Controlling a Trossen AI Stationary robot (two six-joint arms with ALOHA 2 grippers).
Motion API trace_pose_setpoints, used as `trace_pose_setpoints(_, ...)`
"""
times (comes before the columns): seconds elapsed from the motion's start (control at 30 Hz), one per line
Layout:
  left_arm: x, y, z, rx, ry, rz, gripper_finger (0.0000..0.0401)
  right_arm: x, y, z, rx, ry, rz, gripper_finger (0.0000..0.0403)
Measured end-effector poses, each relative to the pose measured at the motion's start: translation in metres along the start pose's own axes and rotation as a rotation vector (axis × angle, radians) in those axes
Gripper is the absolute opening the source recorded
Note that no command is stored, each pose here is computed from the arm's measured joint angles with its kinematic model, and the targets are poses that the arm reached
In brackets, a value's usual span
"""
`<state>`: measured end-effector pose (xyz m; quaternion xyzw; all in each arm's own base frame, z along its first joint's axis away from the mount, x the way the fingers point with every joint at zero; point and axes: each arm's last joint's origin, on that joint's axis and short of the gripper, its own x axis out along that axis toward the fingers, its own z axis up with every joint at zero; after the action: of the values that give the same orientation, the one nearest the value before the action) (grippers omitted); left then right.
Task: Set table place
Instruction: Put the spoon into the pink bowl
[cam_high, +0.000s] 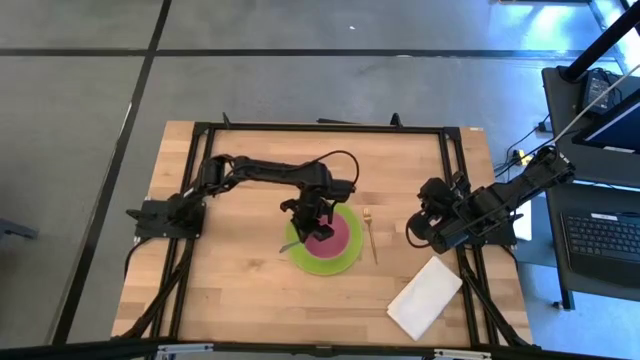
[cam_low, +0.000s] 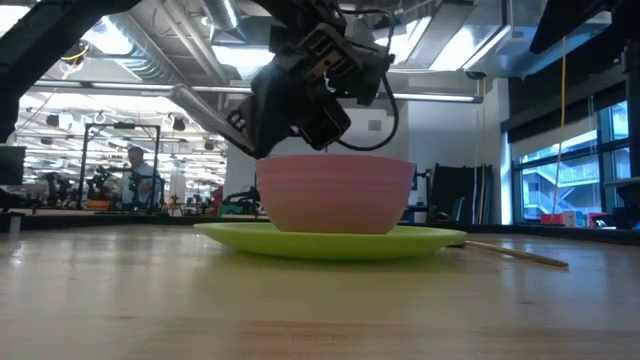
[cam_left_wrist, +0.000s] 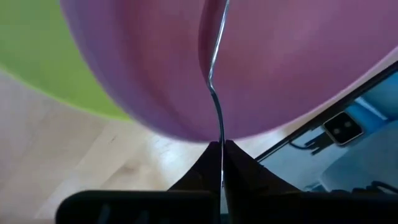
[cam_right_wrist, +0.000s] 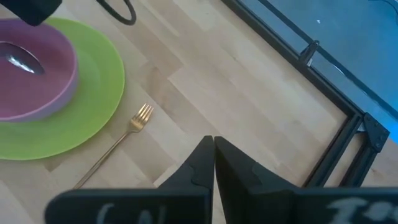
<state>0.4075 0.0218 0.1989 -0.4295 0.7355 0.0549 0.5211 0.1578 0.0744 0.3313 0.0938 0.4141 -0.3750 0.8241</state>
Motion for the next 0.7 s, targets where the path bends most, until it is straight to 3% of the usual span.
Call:
trace_pose_setpoints(0.43,-0.002,-0.001,0.006,-0.011,-0.035,-0.048,0.0000,0.000,0.001,0.000,0.012,-0.003,0.012,0.0016)
trace_pose_setpoints(0.7,0.017,0.003,0.024,-0.048,0.010,-0.064,0.0000,0.000,0.002,0.000,0.015,-0.002,0.017,0.0016)
